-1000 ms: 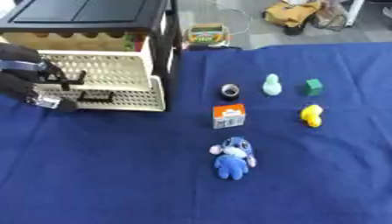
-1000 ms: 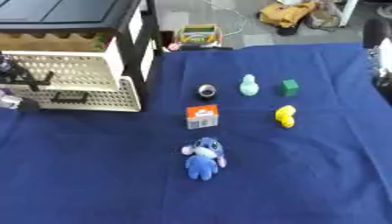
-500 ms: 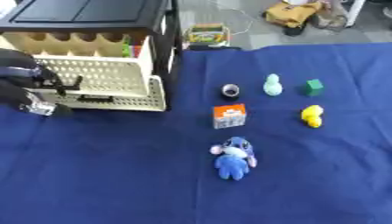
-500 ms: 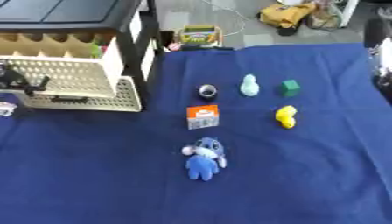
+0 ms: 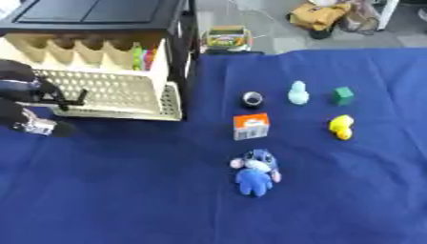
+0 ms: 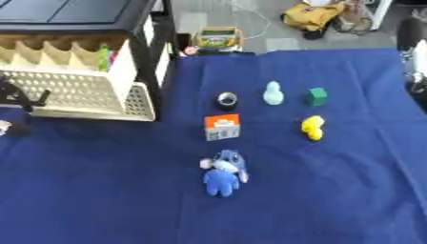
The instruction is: Pick up objects from table and place into drawer.
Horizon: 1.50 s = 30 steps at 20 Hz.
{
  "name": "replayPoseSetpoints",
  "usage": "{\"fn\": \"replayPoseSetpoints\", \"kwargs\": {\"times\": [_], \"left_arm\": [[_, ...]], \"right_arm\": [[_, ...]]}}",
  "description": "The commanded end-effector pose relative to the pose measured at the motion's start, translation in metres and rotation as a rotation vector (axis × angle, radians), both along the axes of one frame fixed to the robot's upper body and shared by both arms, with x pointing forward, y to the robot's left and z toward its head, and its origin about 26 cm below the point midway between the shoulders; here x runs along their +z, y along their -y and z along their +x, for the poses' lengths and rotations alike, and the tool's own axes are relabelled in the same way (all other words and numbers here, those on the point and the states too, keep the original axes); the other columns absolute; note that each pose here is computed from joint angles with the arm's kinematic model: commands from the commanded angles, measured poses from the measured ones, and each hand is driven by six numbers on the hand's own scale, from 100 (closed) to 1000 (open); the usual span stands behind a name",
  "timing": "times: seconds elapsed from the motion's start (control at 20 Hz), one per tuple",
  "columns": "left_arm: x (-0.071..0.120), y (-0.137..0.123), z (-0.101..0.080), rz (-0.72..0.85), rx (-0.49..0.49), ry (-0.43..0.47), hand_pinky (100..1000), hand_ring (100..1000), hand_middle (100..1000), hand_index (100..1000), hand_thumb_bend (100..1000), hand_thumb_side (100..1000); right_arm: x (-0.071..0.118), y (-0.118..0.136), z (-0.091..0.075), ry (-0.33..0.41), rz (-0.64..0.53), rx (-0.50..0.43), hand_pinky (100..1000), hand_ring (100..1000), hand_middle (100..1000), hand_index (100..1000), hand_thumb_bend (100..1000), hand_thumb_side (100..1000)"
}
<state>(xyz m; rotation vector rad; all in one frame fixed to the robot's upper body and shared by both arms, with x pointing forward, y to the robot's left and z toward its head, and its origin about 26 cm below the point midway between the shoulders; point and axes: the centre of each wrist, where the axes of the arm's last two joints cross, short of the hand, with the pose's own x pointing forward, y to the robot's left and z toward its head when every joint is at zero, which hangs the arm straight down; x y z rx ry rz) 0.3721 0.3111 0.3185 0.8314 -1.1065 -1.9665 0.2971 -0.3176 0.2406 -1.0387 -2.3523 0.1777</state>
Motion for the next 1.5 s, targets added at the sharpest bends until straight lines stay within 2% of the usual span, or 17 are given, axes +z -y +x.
{"fn": "replayPoseSetpoints", "kwargs": {"times": [0.05, 0.6, 1.5], "left_arm": [[0.018, -0.005, -0.012, 0.010, 0.012, 0.045, 100, 100, 100, 808, 526, 980], [0.015, -0.001, -0.028, 0.010, 0.009, 0.046, 100, 100, 100, 805, 531, 987], [0.006, -0.004, -0.034, 0.026, 0.018, 0.027, 100, 100, 100, 812, 533, 993]], "right_arm": [[0.010, 0.000, -0.003, 0.036, -0.007, -0.002, 622, 584, 453, 734, 447, 779], [0.010, 0.001, -0.003, 0.041, -0.003, -0.004, 622, 584, 454, 734, 447, 780], [0.011, 0.000, -0.002, 0.049, 0.004, -0.003, 622, 584, 455, 734, 447, 784]]}}
